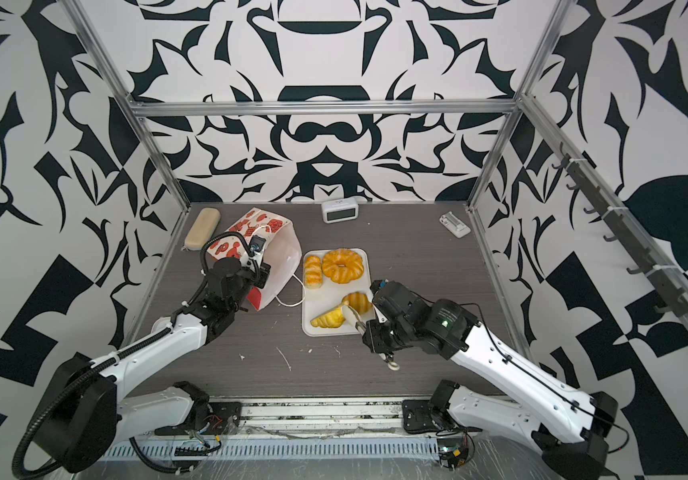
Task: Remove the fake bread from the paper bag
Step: 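Carry the yellow crescent bread toward the robot and lower it onto the tray, then open the tongs to release the bread and draw them back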
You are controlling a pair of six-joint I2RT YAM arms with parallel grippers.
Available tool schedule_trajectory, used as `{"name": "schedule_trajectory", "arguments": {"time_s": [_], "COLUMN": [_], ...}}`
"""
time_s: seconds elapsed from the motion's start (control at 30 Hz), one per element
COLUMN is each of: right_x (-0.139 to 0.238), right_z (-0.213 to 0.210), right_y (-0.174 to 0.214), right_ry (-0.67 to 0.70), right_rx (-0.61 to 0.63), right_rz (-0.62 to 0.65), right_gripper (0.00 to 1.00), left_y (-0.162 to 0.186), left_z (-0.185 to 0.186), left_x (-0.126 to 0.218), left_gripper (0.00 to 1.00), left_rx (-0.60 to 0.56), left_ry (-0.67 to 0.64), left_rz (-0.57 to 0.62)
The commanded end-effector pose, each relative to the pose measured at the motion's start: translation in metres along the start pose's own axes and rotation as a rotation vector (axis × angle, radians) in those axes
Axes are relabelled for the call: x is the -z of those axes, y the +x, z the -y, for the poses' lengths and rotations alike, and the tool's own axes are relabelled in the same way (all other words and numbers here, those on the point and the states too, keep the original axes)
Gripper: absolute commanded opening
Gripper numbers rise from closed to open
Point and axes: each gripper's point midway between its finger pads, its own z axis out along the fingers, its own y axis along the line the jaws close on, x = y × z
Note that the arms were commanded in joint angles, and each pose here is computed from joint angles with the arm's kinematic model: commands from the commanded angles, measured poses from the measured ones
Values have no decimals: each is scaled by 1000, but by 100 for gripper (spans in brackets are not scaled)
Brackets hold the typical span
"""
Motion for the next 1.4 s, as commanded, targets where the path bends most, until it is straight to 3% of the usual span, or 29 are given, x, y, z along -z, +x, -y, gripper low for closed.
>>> {"name": "schedule_trajectory", "arguments": {"time_s": [0.0,0.33,0.7,1.1,1.37], "right_x": [-2,-15,-22,-24,-8], "right_z": [-4,-5,-8,-16,6], "right_y": [-7,-25,-47,-65,-75], "right_ry": [6,98,95,56,173], "right_rx": [27,104,111,116,115], "right_rz": [3,-38,22,106,197], "right_gripper": [19,24,41,44,44], "left_y": [-2,2,3,4,5], "left_z": [-2,1,4,4,6], "left_x": [0,-1,-1,-1,-2], "left_gripper": [4,4,4,4,4], "left_rx": [12,14,20,23,26], "left_ry": [-13,-4,12,15,20], "left_rz": [26,21,23,18,15]}}
